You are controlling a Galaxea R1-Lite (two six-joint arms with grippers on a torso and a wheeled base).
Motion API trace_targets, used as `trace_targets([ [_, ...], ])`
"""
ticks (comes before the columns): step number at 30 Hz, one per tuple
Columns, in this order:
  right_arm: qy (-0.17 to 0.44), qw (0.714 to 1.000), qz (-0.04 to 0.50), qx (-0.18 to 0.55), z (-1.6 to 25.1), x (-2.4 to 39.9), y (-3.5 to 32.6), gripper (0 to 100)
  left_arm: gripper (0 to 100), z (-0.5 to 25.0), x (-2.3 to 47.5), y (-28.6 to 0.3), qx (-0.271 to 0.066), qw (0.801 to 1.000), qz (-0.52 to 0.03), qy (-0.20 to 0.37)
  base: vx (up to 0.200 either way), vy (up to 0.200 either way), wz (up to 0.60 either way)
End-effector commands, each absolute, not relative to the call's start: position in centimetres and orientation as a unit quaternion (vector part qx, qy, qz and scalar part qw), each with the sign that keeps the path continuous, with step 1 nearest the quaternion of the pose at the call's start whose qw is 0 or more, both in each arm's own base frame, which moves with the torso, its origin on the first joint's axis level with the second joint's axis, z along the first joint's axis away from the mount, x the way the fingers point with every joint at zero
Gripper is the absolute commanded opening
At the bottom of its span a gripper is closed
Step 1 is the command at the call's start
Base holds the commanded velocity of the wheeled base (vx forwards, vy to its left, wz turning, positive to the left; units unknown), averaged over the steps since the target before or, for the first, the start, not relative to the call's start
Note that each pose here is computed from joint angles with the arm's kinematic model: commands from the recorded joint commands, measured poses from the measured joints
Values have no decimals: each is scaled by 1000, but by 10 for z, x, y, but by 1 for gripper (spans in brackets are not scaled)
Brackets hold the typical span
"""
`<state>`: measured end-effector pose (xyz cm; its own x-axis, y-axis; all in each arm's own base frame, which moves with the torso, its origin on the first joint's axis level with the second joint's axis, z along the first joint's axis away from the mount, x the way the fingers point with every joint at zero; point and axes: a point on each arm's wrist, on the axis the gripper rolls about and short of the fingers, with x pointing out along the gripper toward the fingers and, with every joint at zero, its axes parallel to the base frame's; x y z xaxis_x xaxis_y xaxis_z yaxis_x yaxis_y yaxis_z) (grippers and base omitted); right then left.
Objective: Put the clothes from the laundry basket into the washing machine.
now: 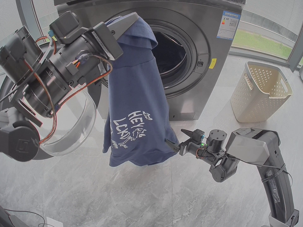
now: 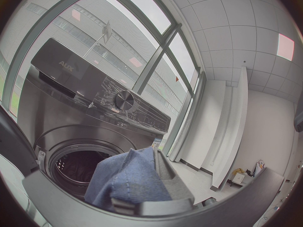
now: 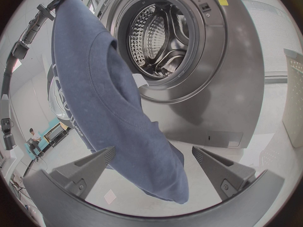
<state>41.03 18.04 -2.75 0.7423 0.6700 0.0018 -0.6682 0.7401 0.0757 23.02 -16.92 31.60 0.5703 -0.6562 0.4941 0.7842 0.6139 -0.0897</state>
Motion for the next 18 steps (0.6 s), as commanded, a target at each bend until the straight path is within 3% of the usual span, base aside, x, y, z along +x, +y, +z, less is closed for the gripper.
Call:
trace_targets([
  [1,25,927,373,36,-46,411,195,100,0,315,231,-170,-151,873,-412,-211,0,0,0],
  [12,-3,921,387,38,-61,430,218,100,0,316,230,-170,-151,873,-412,-212,0,0,0],
  [13,-5,921,387,37,-61,430,220,0,0,316,230,-170,-151,873,-413,-211,0,0,0],
  [18,-13,921,388,39,-59,431,223,0,0,316,230,-170,-152,873,-413,-212,0,0,0],
])
